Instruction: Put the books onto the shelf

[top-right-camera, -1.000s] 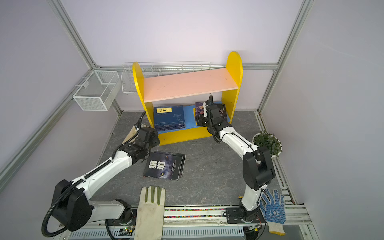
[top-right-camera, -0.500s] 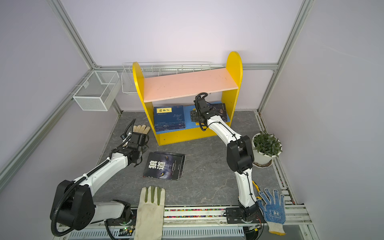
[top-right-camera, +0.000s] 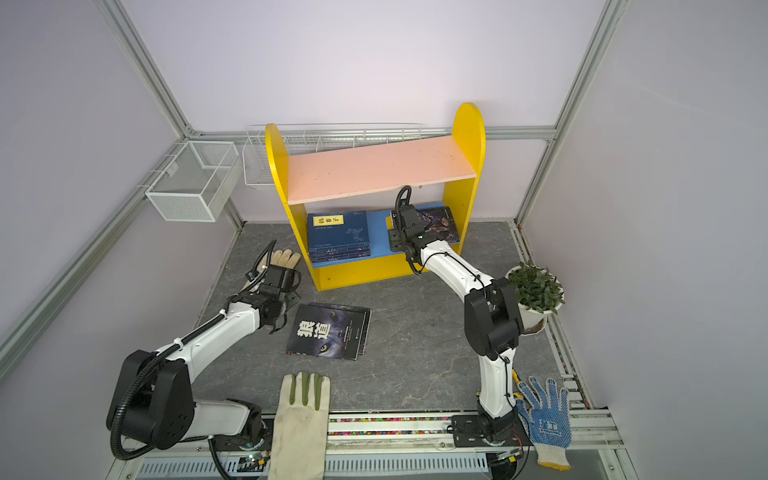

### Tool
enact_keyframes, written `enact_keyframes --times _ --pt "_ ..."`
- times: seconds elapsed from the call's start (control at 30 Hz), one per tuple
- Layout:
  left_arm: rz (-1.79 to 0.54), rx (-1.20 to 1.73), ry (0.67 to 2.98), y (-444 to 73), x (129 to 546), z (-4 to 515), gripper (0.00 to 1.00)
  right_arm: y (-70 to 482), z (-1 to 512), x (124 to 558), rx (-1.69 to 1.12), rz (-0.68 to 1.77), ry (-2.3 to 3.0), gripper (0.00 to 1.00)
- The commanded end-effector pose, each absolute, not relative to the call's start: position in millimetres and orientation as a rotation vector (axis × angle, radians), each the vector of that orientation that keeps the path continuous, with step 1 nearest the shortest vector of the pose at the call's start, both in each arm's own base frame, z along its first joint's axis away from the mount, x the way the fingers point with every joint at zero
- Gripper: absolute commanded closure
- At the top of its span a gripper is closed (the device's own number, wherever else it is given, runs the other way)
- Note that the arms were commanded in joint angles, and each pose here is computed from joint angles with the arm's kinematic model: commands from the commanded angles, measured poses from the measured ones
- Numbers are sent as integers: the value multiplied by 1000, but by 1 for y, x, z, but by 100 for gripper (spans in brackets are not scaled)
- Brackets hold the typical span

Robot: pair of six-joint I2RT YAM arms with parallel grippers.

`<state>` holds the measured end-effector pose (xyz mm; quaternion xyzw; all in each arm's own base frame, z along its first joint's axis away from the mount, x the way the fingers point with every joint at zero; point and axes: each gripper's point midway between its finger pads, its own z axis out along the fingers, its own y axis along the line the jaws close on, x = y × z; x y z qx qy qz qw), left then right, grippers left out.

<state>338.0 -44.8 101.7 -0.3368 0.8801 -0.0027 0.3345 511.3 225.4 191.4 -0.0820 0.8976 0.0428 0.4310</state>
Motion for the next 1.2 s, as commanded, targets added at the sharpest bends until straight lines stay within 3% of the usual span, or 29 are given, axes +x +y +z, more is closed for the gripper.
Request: enact_keyframes --times 0.0,0.3,0.47,0.57,0.8,1.17 --pt "-20 -898 2298 -47 343 108 36 208 171 498 -148 160 2323 35" --pt "-13 -882 2314 -49 346 107 36 229 208 488 -225 433 2180 33" --pt "-10 -876 2329 -51 347 101 36 208 228 469 -154 461 2165 33" --pt "-7 -875 2345 -52 347 96 36 188 219 458 -77 455 2225 39" --pt "-22 -873 2355 -56 352 92 36 157 181 447 46 445 2367 71" --pt "-14 -870 2363 -55 350 88 36 156 168 472 79 481 2401 73"
